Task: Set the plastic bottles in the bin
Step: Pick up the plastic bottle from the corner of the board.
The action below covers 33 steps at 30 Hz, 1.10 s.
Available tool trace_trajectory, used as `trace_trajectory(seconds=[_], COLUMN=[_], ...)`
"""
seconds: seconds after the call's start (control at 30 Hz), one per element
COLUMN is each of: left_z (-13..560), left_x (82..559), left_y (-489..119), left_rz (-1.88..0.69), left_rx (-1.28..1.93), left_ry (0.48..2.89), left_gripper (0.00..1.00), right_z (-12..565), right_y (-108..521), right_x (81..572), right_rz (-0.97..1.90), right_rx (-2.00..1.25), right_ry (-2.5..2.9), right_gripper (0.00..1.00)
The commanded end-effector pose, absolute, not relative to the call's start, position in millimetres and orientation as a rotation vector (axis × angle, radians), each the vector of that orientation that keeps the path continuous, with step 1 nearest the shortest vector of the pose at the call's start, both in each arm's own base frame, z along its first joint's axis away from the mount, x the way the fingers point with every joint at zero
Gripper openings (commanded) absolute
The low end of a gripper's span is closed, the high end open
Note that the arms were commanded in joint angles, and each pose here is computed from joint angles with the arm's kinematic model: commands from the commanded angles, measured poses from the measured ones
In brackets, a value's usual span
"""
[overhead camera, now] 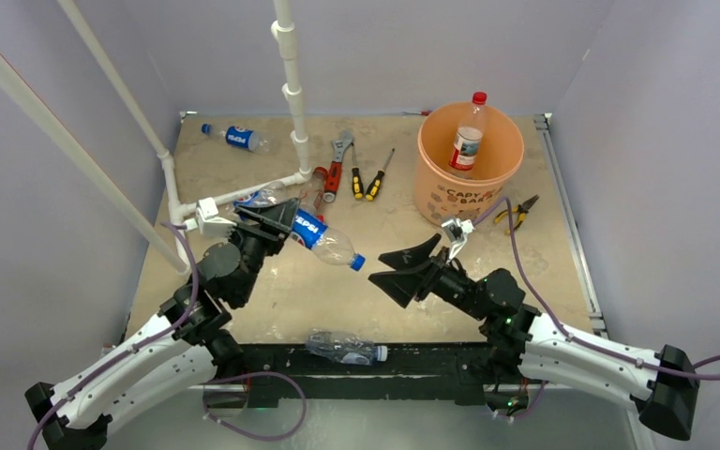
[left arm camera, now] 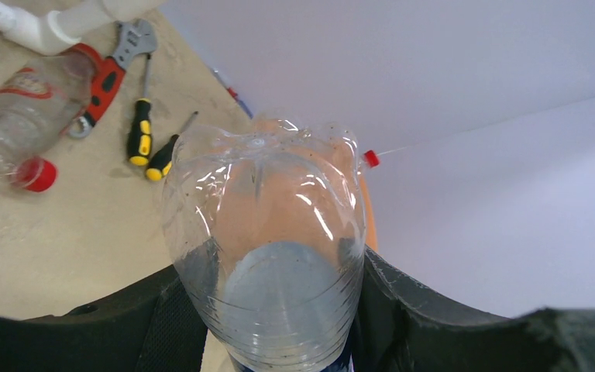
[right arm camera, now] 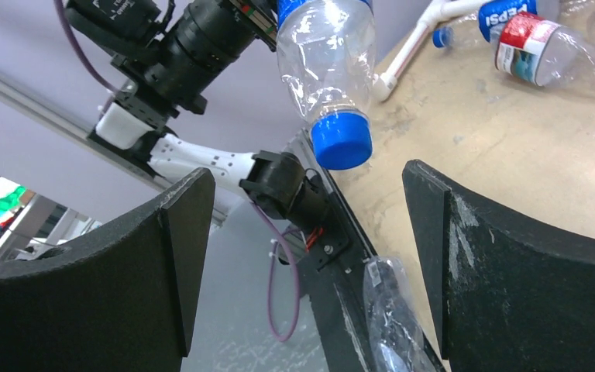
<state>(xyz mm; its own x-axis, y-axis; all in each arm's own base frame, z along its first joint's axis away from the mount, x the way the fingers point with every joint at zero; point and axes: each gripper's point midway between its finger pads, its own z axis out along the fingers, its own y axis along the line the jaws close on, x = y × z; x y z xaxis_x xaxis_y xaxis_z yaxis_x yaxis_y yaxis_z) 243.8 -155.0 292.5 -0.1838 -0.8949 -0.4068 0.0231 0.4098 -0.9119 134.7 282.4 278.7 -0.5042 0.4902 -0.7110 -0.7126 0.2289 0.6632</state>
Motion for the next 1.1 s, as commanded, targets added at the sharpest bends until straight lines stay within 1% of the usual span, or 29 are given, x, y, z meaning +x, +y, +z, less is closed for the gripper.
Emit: trace_trajectory(seconds=[0.0,0.17,0.37,0.57,1.07], left_z=[336,349,351,342,323], left_x=[244,248,252,258,259], left_y=[-164,-170,-172,-172,-171], left_rz=[-1.167,-1.212,-1.323,-1.322,-1.325], left_rx=[-0.782,-0.788,-0.890,-0.953,-1.004], left_ry=[1.382,1.346,1.266,1.263,1.273], left_gripper=[0.40,0.40,0.39,0.38,0.37], right_z=[298,302,317,335,342], right_y=[283,286,275,269,270], right_x=[131,129,126,127,138], right_rz=[1.559,1.574,1.623,1.636,1.600], right_rx=[-0.206,-0.220,-0.168,-0.136,-0.100], right_ry=[1.407,1.391,1.290,1.216,1.176], right_gripper=[0.91,0.91,0.91,0.91,0.90])
